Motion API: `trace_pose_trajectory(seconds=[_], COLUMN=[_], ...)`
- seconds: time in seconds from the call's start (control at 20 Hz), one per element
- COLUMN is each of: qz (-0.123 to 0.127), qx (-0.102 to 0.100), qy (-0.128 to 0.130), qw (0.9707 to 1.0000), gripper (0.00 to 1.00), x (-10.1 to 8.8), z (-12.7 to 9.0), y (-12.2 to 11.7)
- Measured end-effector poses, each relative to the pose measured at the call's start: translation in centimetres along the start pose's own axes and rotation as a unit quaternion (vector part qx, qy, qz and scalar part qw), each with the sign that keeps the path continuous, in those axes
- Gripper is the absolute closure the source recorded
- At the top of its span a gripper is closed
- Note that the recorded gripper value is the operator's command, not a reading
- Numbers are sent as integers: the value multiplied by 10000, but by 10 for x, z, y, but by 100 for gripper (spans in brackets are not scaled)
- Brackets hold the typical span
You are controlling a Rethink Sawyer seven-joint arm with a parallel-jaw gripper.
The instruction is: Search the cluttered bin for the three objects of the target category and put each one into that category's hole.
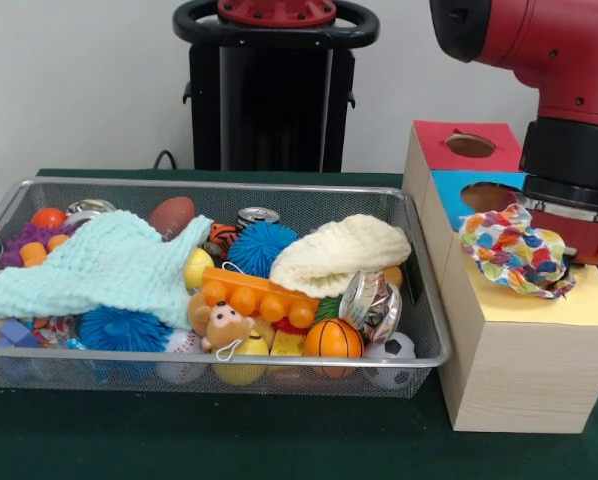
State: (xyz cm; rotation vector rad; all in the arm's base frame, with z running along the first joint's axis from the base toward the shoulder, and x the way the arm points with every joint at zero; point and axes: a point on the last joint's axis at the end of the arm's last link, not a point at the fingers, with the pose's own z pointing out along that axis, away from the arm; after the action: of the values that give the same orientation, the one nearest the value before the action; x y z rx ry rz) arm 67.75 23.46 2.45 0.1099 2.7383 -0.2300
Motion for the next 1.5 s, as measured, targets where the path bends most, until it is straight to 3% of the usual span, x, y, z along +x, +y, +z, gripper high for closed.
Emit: trace_pose_trajectory(seconds=[0.45, 0.75, 1.05, 1.25, 1.5], qz=[171, 421, 577, 644, 668], qx=[7, -154, -366, -554, -671], qy=[325, 669, 952, 910, 828], qw=[9993, 9968, 9931, 9922, 9921], gripper=[100, 100, 100, 100, 100], x=[-3, -11, -31, -49, -57], z=[-9, -43, -90, -120, -135], y=[-17, -28, -32, -29, -26])
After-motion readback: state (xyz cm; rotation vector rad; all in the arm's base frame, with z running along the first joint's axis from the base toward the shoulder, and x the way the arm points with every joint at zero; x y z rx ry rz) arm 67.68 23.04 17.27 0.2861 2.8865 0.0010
